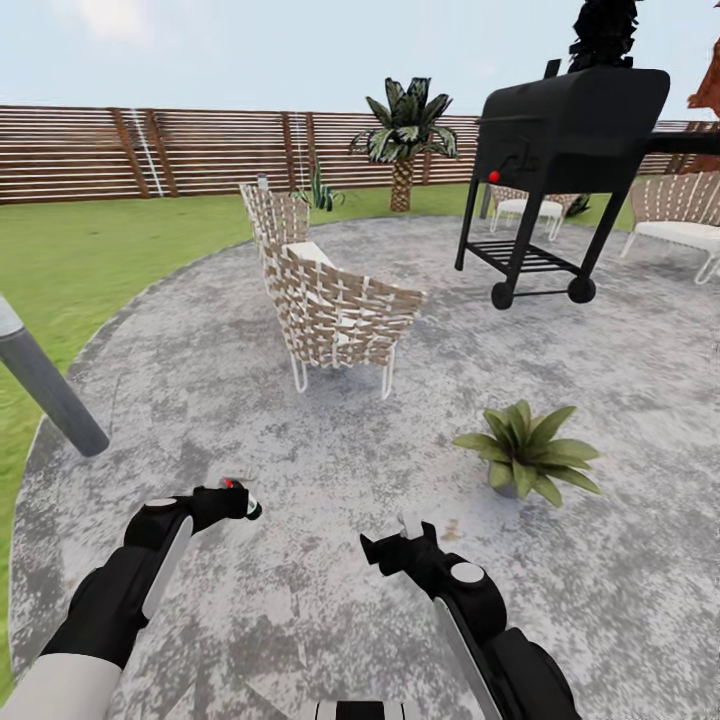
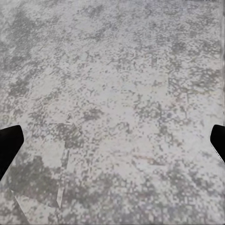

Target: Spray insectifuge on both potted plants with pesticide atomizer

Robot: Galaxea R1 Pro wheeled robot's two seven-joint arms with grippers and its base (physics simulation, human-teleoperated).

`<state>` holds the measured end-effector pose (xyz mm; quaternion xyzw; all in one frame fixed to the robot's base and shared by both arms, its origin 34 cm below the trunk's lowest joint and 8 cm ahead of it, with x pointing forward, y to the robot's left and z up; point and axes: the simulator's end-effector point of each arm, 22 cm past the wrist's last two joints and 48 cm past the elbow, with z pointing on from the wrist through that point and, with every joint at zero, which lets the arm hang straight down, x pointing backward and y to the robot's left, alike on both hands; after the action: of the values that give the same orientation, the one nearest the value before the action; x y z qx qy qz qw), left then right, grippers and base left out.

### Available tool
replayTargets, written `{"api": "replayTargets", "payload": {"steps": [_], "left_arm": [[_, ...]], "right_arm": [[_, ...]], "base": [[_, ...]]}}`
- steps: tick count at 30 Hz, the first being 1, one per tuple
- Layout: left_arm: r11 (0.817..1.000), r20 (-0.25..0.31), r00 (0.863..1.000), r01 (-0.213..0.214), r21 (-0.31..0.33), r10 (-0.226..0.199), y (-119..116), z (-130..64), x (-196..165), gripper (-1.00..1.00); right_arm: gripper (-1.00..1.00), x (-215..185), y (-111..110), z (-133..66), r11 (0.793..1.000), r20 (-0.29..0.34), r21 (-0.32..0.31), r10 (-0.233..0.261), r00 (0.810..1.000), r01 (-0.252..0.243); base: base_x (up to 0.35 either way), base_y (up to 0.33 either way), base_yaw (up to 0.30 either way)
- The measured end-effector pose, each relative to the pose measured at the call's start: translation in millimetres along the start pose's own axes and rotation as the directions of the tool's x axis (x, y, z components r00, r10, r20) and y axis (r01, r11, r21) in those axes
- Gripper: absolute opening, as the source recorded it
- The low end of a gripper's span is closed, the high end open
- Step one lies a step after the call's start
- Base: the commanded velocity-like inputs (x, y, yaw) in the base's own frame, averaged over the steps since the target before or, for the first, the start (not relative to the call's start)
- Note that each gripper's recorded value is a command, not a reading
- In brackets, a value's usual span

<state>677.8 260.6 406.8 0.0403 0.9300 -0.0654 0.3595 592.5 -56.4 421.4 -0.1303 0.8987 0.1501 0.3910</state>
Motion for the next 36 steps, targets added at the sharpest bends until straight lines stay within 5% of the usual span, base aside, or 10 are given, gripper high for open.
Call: {"api": "replayTargets", "payload": {"steps": [14, 36], "left_arm": [[1.000, 0.005, 1.000, 0.001, 0.002, -0.001, -2.2, -1.5, -2.5, -1.00], [1.000, 0.007, 1.000, 0.001, 0.007, -0.001, -4.9, -1.5, -3.0, -1.00]], "right_arm": [[1.00, -0.9, 1.0, -1.3, 1.000, -0.001, -0.004, 0.005, 1.000, -0.005], [1.00, -2.7, -0.3, -2.2, 1.000, 0.003, -0.001, 0.005, 1.000, -0.005]], "base": [[0.012, 0.000, -0.098], [0.274, 0.000, -0.001]]}}
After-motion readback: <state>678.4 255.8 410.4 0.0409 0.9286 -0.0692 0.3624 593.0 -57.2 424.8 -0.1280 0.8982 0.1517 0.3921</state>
